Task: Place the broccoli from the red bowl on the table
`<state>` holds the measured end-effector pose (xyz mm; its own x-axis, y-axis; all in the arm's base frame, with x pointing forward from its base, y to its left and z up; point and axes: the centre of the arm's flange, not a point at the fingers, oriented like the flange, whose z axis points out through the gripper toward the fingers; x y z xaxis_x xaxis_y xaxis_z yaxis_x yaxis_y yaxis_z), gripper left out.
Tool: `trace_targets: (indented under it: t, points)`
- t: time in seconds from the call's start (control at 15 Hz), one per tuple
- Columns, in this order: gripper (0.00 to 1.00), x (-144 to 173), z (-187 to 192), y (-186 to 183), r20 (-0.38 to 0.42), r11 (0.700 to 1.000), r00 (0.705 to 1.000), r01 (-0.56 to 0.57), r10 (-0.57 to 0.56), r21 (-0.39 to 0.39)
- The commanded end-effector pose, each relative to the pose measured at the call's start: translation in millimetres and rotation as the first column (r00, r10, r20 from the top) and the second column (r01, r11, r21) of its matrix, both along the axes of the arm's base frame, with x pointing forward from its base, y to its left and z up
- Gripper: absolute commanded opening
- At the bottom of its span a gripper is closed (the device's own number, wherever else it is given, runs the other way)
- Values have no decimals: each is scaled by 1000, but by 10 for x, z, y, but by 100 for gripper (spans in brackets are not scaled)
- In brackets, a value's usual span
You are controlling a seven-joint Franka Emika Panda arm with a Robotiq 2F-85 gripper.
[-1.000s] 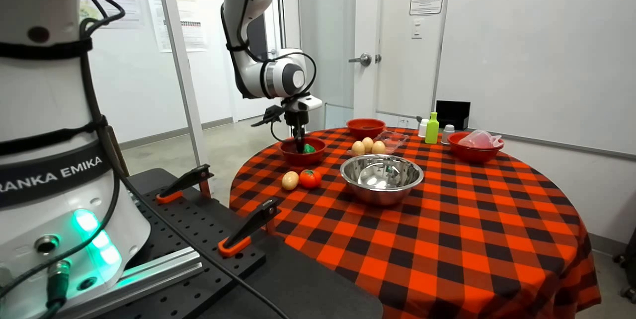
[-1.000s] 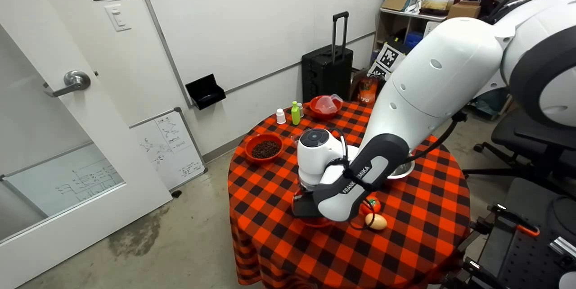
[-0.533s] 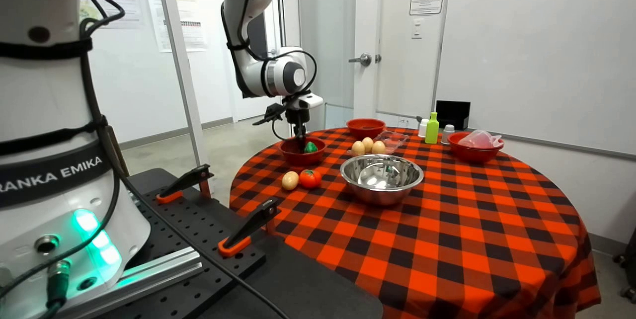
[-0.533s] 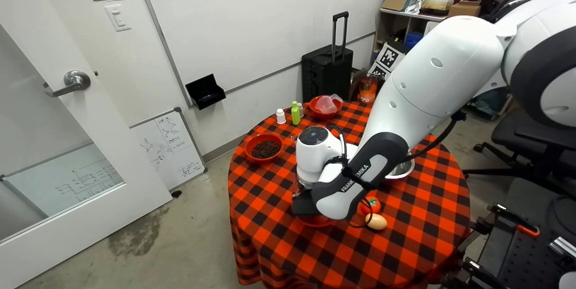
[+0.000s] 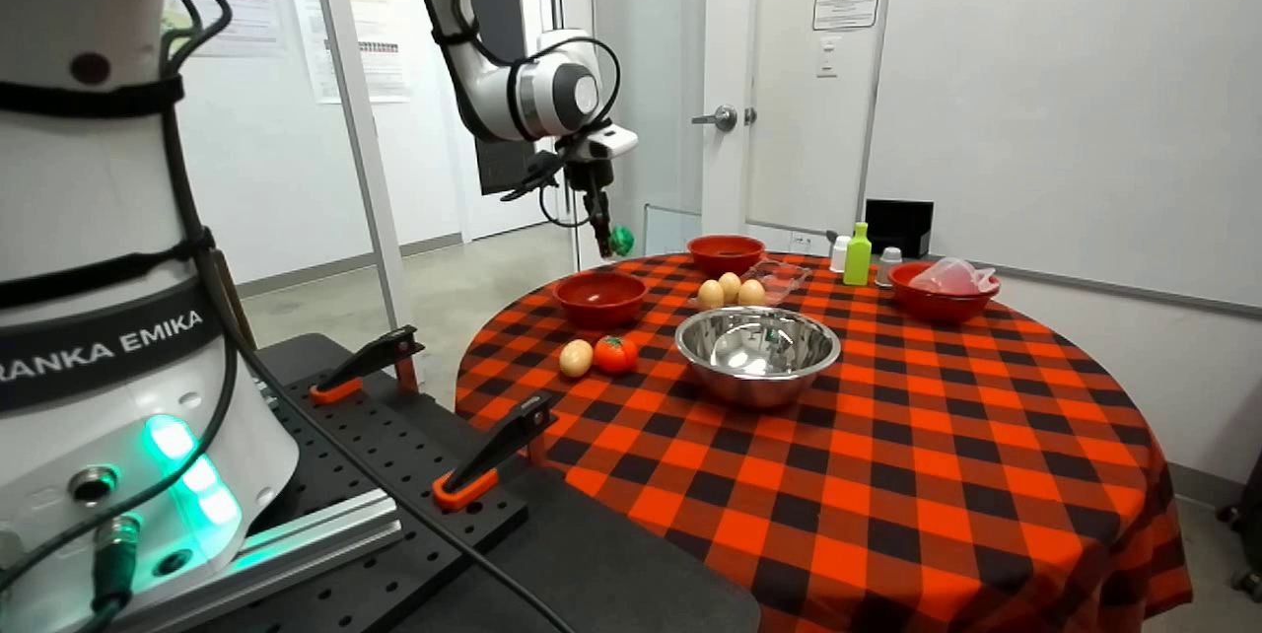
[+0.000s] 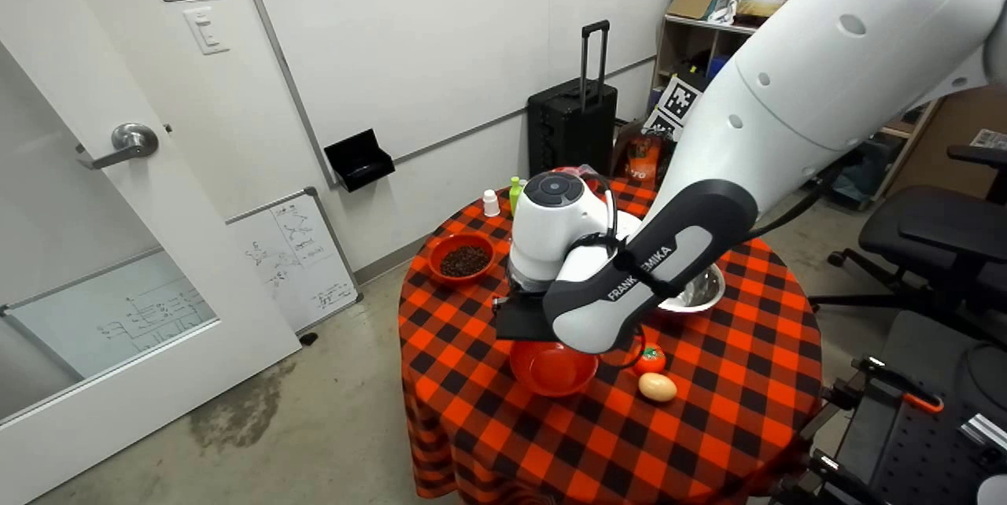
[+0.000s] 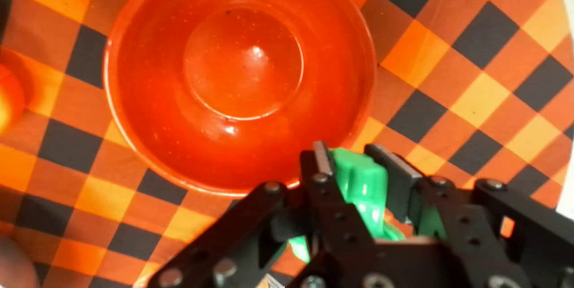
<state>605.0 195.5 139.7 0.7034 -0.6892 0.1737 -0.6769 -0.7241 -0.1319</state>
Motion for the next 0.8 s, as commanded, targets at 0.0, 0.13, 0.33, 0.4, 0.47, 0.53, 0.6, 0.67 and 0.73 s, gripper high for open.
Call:
trace_targets:
  t: [0.0, 0.13, 0.33, 0.4, 0.47, 0.53, 0.6, 0.67, 0.73]
  points:
    - [9, -356, 441, -139, 45, 998, 997, 61, -60, -10]
    - [9, -459, 472, -338, 37, 994, 993, 111, -110, -20]
    - [9, -588, 388, -689, 17, 982, 983, 185, -185, -32]
    - [9, -621, 339, -822, 14, 976, 977, 213, -212, -38]
    - [9, -647, 293, -943, 11, 970, 971, 239, -239, -39]
    - [8, -670, 248, -1061, 8, 963, 964, 265, -265, -46]
    - [9, -688, 205, -1168, 5, 957, 959, 284, -284, -52]
    - [9, -705, 159, -1266, 0, 951, 953, 304, -304, -56]
    - [9, -723, 125, -1343, -6, 946, 948, 318, -319, -61]
